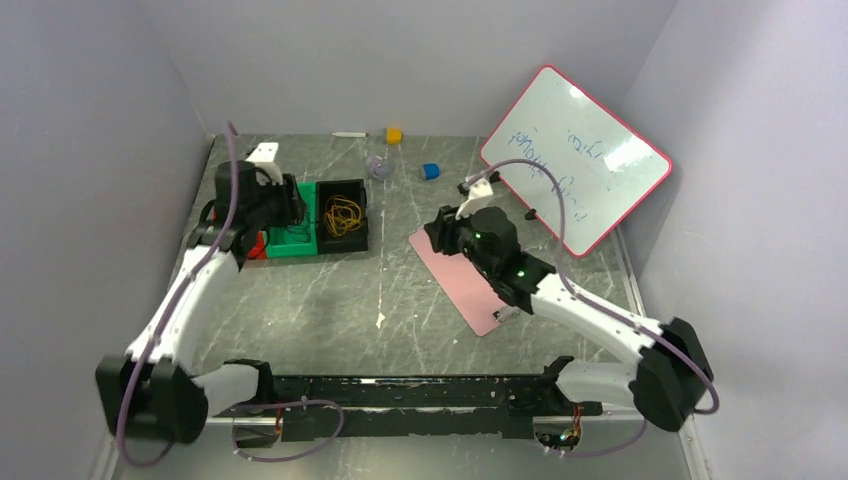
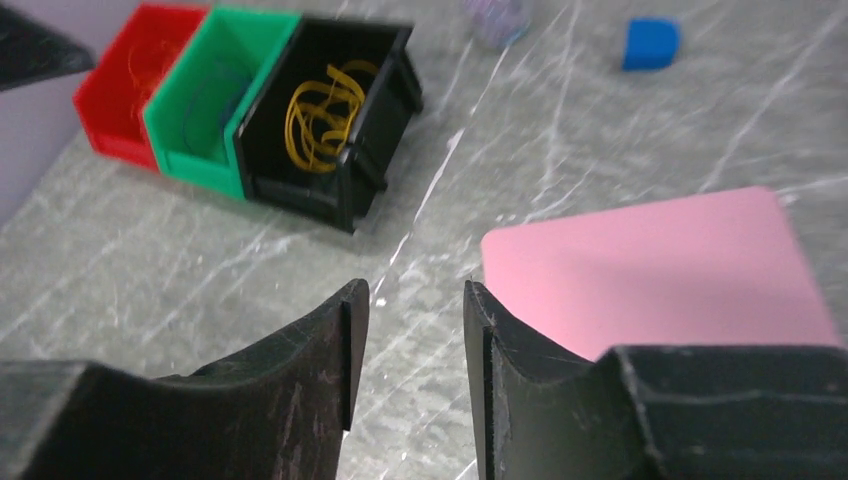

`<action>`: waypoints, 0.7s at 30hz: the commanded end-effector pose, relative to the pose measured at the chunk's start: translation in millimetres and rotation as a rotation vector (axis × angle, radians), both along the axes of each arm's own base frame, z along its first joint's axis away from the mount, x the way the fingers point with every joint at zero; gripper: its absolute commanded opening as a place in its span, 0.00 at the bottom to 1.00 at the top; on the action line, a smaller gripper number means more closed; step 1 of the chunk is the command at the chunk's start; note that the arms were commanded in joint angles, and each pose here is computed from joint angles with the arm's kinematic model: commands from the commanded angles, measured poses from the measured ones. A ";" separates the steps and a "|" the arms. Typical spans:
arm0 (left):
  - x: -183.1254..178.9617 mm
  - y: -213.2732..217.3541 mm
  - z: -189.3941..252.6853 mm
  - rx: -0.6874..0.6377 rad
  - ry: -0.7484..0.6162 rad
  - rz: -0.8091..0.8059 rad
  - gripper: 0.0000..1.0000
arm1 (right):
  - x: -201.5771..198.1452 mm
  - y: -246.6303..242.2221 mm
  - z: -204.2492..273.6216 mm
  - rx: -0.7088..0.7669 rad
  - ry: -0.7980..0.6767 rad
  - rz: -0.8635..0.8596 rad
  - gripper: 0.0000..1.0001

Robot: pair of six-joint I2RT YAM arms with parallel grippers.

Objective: Untangle the cables

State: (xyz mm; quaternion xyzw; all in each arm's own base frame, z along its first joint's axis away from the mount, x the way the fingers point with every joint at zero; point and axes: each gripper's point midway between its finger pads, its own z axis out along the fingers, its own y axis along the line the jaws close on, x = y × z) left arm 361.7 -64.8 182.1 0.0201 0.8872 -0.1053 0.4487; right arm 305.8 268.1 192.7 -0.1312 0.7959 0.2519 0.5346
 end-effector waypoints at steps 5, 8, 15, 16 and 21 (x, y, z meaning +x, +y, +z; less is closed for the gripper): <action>-40.3 21.6 93.5 -0.103 -0.346 0.167 0.62 | 1.9 -74.2 97.8 0.029 -0.236 -0.279 0.59; -64.2 35.0 100.0 -0.127 -0.398 0.252 0.72 | -8.0 -98.8 109.0 0.028 -0.255 -0.349 0.76; -104.2 56.1 77.5 -0.194 -0.404 0.413 0.96 | -38.6 -151.0 70.8 -0.014 -0.181 -0.486 1.00; -108.9 59.1 75.0 -0.192 -0.404 0.430 0.96 | -43.3 -155.8 61.2 -0.016 -0.168 -0.494 1.00; -121.5 66.7 79.5 -0.184 -0.425 0.463 0.97 | -59.0 -164.6 28.8 0.032 -0.116 -0.504 1.00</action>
